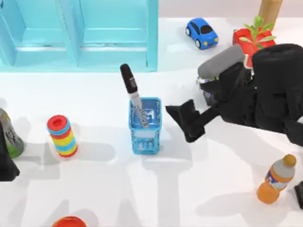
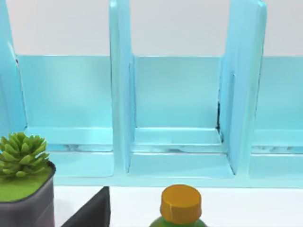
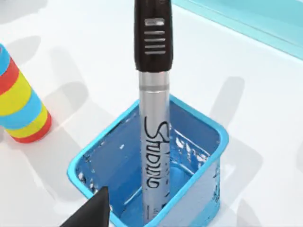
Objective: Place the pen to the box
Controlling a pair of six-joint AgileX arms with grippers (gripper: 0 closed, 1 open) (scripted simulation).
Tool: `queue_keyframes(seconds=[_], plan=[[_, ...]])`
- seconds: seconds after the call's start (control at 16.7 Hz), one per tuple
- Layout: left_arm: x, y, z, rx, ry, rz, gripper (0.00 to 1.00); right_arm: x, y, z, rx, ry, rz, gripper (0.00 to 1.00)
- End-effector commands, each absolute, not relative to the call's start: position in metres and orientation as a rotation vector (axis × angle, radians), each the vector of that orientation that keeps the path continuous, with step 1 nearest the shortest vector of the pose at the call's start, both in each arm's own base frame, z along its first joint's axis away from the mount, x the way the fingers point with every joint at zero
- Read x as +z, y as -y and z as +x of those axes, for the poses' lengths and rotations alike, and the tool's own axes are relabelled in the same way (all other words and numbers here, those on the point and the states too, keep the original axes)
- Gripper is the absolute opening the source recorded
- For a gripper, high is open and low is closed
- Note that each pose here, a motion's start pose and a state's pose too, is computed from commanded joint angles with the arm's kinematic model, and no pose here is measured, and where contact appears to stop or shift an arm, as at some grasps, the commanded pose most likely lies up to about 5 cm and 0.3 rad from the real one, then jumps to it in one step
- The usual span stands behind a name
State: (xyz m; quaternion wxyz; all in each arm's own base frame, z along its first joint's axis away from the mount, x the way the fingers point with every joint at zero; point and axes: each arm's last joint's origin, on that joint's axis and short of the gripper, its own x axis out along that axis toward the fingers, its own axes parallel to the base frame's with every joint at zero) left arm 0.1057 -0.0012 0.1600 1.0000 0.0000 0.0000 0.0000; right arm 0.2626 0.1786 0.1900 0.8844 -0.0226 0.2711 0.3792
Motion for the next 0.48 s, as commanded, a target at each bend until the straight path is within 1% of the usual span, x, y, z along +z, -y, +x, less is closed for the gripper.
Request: queue_keyframes(seconds=[0.24,0.48], plan=[[0.160,0.001,0.106,0.000,0.000,0.000,1.00,0.170,-0.208,0.273,0.859,-0.619,-0.062,1.00],[0.160,0.001,0.106,0.000,0.000,0.000,1.00,0.169,-0.210,0.273,0.863,-0.622,-0.063,1.00]])
